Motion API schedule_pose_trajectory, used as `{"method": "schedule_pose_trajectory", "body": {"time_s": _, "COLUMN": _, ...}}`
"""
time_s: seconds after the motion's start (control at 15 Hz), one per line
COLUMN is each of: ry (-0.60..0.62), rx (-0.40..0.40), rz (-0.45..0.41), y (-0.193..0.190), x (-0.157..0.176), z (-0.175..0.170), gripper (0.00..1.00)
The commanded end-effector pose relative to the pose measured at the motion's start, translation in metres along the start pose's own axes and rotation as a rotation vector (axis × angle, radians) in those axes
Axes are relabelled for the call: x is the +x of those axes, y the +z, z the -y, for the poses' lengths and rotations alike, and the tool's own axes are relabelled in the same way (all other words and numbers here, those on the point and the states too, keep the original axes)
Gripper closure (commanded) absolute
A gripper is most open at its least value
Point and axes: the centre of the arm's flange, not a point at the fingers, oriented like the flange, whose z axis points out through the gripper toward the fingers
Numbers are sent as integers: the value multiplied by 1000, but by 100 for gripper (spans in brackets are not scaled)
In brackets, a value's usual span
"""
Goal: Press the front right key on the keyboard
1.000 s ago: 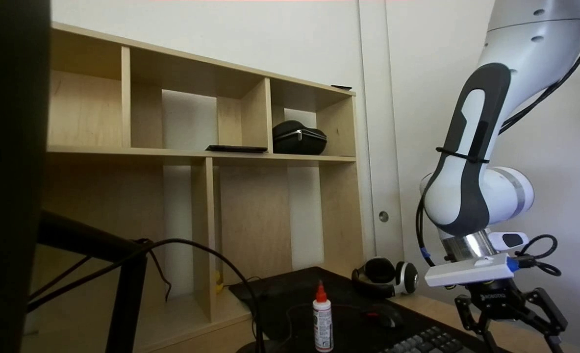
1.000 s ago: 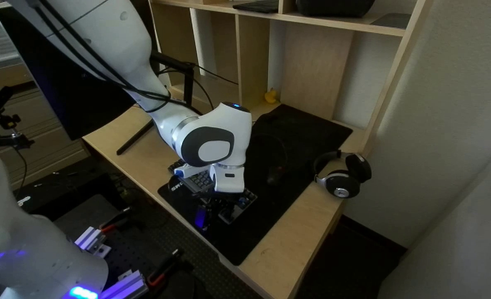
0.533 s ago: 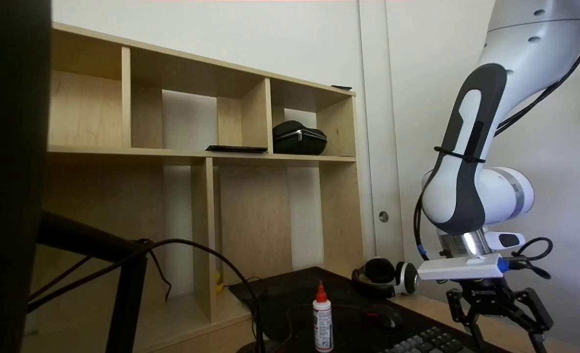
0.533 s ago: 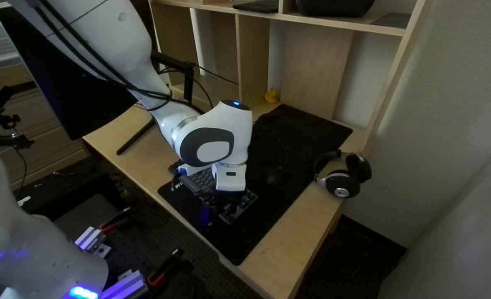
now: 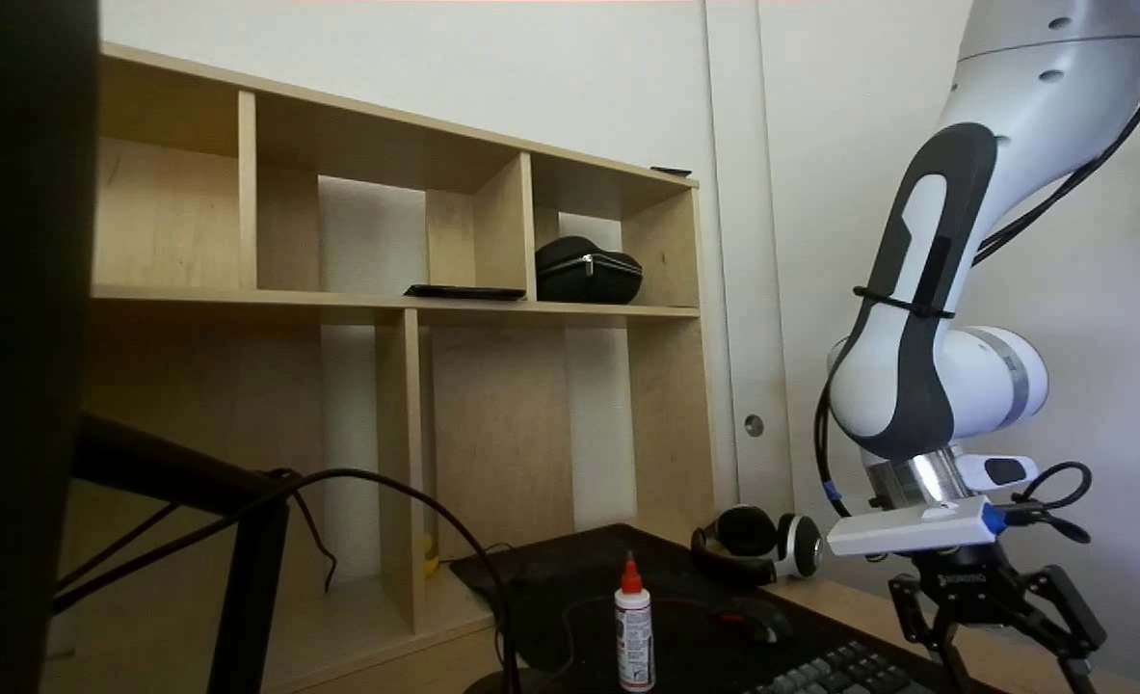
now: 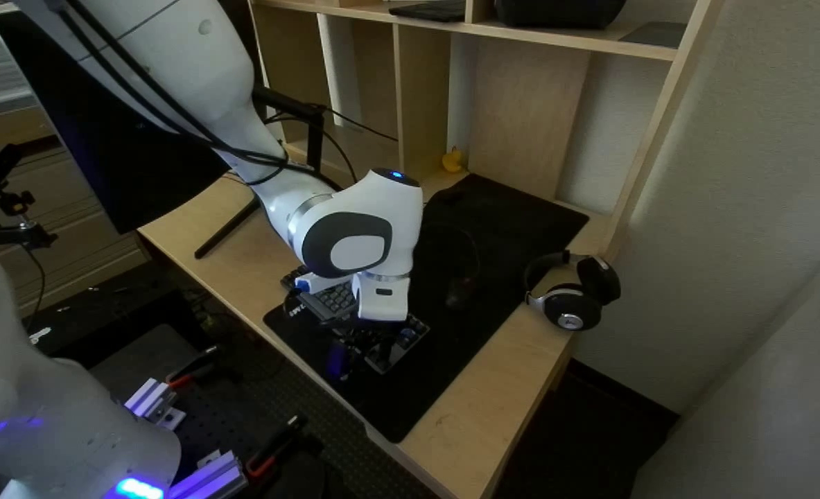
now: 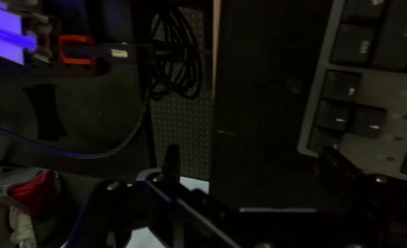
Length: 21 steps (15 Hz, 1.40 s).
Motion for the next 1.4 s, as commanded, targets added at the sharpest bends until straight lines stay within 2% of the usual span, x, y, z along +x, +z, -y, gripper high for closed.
{"method": "schedule_pose_trajectory", "body": {"time_s": 0.0, "ry": -1, "rx": -137, "rz": 41, "y": 1, "x": -3, "z": -9, "gripper": 0}}
{"method": "schedule_pose_trajectory", "body": {"time_s": 0.07, "ry": 4, "rx": -154, "rz": 64, "y": 3, "x": -4, "z": -10, "gripper": 0}}
{"method": "schedule_pose_trajectory", "body": {"time_s": 0.13, "ry": 5, "rx": -115, "rz": 38, "y": 7, "x": -4, "z": -11, "gripper": 0}}
{"method": "schedule_pose_trajectory", "body": {"time_s": 0.33, "ry": 5, "rx": -121, "rz": 41, "y": 7, "x": -4, "z": -11, "gripper": 0}}
{"method": "schedule_pose_trajectory", "body": {"time_s": 0.53, "ry": 25, "rx": 62, "rz": 11, "y": 2, "x": -1, "z": 2, "gripper": 0}}
{"method": "schedule_pose_trajectory", "body": {"time_s": 0.6, "ry": 28, "rx": 77, "rz": 13, "y": 0, "x": 0, "z": 4, "gripper": 0}}
{"method": "schedule_pose_trajectory", "body": {"time_s": 0.67, "ry": 22, "rx": 26, "rz": 7, "y": -4, "x": 1, "z": 4, "gripper": 0}}
{"method": "schedule_pose_trajectory", "body": {"time_s": 0.8, "ry": 28, "rx": 54, "rz": 3, "y": -6, "x": 2, "z": 7, "gripper": 0}}
{"method": "schedule_pose_trajectory", "body": {"time_s": 1.33, "ry": 28, "rx": 56, "rz": 3, "y": -7, "x": 2, "z": 7, "gripper": 0}}
